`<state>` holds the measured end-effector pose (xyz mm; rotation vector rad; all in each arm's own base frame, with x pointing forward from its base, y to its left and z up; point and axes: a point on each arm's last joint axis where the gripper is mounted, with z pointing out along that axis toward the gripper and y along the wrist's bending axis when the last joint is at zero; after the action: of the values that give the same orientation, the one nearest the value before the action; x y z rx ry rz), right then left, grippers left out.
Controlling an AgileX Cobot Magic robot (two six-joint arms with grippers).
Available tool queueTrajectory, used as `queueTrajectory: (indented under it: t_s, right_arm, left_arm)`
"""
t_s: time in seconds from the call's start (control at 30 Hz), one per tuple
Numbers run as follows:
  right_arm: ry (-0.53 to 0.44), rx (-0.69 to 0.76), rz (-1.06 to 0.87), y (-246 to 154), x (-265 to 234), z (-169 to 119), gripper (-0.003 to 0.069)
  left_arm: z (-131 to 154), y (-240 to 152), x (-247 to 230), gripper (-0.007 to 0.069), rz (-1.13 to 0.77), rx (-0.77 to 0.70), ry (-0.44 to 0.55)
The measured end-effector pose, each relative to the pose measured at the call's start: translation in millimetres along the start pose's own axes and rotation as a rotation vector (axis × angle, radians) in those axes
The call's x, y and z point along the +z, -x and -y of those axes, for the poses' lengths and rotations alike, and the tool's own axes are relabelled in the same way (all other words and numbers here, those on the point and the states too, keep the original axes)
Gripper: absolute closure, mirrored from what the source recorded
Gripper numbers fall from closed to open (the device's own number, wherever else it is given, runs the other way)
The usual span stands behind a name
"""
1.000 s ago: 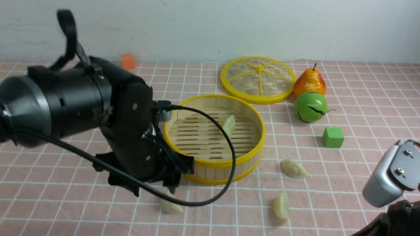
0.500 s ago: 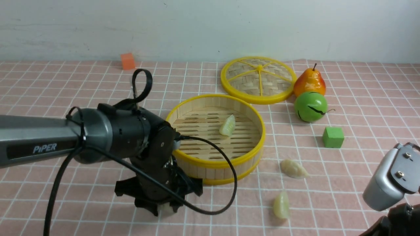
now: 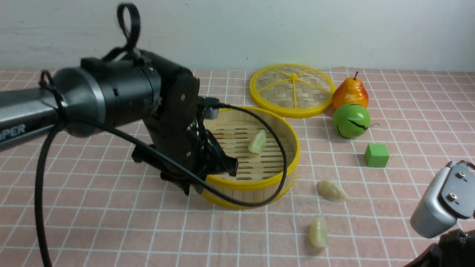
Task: Put the dumplings into the steamer on the table with the pink tablecloth.
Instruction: 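Place the dumpling into the bamboo steamer basket with the left gripper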
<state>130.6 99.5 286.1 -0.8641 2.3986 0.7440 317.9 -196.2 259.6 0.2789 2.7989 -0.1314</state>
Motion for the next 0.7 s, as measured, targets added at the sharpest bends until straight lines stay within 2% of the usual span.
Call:
queueTrajectory:
  t_s: [0.13, 0.27, 0.47, 0.7]
  right_arm:
    - [-0.012, 0.000, 0.019, 1.7, 0.0, 1.1, 0.0543]
    - [-0.018, 0.000, 0.028, 2.5, 0.0, 1.7, 0.0541]
    - [-0.010, 0.000, 0.015, 1.4, 0.0, 0.9, 0.0541]
    - [0.007, 0.000, -0.010, -0.9, 0.0, -0.6, 0.0540]
  left_arm:
    - [5.4, 21.8, -35.3, 0.0487, 0.090, 0.059, -0.026]
    - [6.7, 43.6, -39.8, 0.0487, 0.139, 0.078, -0.033]
    - [-1.3, 73.6, 10.7, 0.0487, 0.096, 0.043, -0.002]
    - [-1.8, 89.6, 73.0, 0.0487, 0.052, 0.034, 0.016]
